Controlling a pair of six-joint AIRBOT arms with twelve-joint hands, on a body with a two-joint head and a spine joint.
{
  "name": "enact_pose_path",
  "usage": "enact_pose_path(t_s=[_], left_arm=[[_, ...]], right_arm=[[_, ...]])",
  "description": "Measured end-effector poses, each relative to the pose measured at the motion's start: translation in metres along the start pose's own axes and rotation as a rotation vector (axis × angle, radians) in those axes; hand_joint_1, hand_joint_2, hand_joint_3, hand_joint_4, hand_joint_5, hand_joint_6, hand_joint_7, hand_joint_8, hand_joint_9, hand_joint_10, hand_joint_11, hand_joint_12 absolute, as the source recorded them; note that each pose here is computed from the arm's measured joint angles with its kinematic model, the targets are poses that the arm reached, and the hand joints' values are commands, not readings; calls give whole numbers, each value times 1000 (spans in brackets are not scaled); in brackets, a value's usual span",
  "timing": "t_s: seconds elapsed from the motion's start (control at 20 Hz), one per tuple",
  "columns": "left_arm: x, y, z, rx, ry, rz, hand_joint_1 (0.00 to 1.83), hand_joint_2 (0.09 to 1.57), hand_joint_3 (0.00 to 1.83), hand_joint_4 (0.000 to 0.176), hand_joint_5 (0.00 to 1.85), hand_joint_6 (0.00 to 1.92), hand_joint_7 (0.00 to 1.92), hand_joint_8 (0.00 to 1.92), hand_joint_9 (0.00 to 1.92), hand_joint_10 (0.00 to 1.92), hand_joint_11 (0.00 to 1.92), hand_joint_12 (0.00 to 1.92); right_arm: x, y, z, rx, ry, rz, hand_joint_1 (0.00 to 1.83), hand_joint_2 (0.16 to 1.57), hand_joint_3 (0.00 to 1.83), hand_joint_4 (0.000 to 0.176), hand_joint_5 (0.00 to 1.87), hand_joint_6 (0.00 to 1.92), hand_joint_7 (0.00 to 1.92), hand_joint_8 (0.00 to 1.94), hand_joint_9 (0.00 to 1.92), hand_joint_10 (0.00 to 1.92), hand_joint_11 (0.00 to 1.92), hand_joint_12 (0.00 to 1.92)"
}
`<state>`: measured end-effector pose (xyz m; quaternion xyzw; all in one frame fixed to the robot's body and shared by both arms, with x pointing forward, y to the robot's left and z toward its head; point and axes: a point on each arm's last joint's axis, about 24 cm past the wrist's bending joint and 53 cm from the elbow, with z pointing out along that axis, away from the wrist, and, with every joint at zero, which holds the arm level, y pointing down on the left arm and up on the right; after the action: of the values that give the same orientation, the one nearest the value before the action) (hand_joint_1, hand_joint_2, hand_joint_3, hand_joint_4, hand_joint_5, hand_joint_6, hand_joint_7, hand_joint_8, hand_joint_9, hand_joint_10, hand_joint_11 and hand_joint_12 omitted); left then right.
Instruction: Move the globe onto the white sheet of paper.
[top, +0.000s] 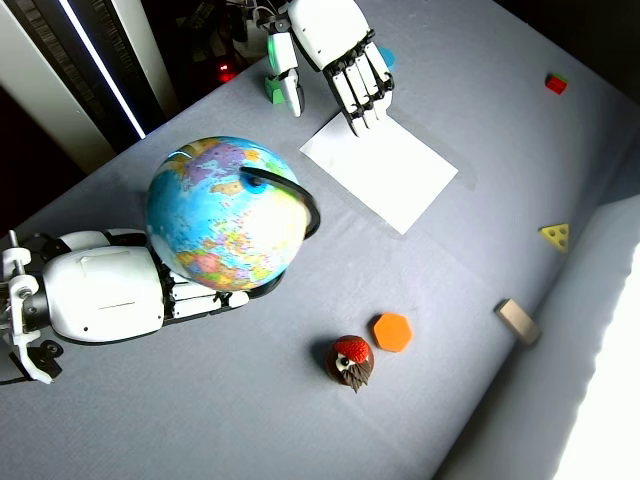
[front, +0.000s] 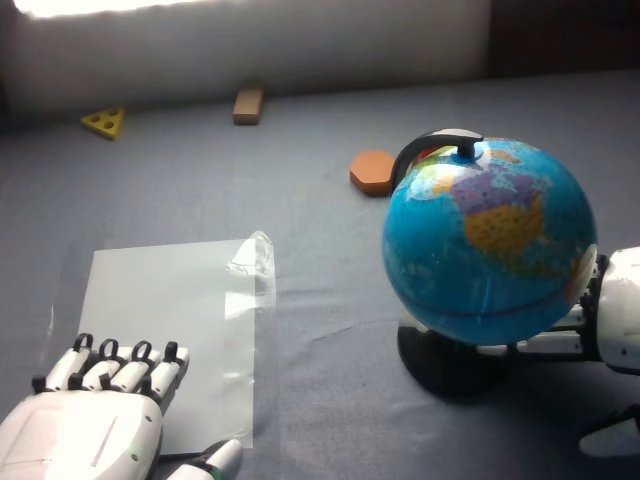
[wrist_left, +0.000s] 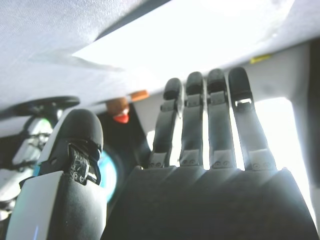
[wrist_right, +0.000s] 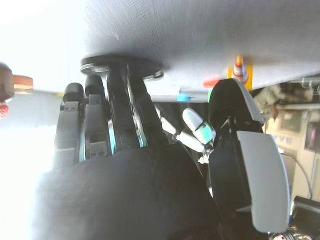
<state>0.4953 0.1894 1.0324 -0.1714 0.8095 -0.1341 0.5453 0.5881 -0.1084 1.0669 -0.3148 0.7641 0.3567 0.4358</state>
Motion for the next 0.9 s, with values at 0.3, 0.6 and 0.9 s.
enact_pose_path(t_s=[0.3,0.6,0.9], left_arm=[[10,1,2,16,22,-10,0,1228,0,0,142,1,178,0,140,1,0,551],[18,9,2,11,49,-20,0,1209,0,0,163,1,214,3,204,7,0,649],[19,11,4,20,53,-21,0,1210,0,0,147,0,206,1,183,0,0,611]], right_arm=[[-5,11,22,-13,-17,-11,5,1219,1,0,91,3,103,0,75,10,0,0],[-15,30,52,-14,-18,-18,0,1219,1,0,52,0,84,0,61,4,0,0],[-16,49,79,-21,-11,-15,0,1222,2,0,53,2,80,0,61,3,0,0]])
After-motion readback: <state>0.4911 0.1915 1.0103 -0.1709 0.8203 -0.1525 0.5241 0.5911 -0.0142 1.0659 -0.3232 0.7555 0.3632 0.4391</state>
